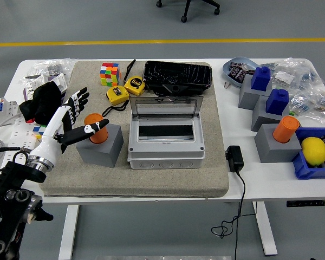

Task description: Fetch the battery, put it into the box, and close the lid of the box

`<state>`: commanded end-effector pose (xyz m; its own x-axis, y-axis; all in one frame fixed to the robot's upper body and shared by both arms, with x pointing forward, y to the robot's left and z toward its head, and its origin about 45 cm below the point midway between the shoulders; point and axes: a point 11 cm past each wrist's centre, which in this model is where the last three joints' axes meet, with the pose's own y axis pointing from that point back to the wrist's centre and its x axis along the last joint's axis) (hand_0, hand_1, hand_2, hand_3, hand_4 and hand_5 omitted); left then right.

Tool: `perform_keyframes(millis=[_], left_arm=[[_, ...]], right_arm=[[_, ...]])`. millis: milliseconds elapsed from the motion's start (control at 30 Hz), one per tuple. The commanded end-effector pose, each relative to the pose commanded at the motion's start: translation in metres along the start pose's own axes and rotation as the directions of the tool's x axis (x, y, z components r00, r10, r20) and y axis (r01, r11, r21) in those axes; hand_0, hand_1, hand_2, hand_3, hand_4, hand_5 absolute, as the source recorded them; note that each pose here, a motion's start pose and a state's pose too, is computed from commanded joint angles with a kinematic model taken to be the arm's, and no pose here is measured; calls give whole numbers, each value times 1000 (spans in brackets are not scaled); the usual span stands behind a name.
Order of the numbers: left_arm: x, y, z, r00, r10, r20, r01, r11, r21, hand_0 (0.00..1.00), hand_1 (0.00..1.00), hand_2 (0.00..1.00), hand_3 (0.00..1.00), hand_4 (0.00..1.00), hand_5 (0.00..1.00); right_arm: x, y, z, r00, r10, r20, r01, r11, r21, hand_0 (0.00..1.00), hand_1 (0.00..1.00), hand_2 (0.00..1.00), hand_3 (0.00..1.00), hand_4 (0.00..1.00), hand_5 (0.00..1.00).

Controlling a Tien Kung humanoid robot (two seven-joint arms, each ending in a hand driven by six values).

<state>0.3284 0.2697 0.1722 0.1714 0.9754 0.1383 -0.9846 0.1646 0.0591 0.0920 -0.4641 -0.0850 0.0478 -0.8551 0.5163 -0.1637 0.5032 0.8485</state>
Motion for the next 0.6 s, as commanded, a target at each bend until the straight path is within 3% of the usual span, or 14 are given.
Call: perform_keyframes(millis=[200,233,400,433,600], left_arm=[[0,-4,-2,999,14,-52,-14,1000,-4,998,998,998,998,998,53],[0,-4,-2,998,17,-64,-18,1000,-5,910,982,958,979,998,2],[-4,-6,-4,994,14,-111,-14,1000,-4,910,982,958,979,998,2],[-6,-6,-6,992,12,-122,-12,1000,-2,875,898,837,868,998,2],[-11,-6,-10,985,-4,-171,5,1000,6,875,898,837,868,998,2]], right_arm=[[0,0,0,1000,0,2,0,1000,0,816,693,664,599,993,776],[0,0,0,1000,0,3,0,1000,1,815,693,663,602,994,781],[0,0,1,1000,-1,9,1,1000,2,815,693,663,602,994,781],[0,0,1,1000,-2,9,2,1000,1,815,692,661,605,997,784],[-1,0,0,1000,-4,10,4,1000,3,815,692,661,605,997,784]])
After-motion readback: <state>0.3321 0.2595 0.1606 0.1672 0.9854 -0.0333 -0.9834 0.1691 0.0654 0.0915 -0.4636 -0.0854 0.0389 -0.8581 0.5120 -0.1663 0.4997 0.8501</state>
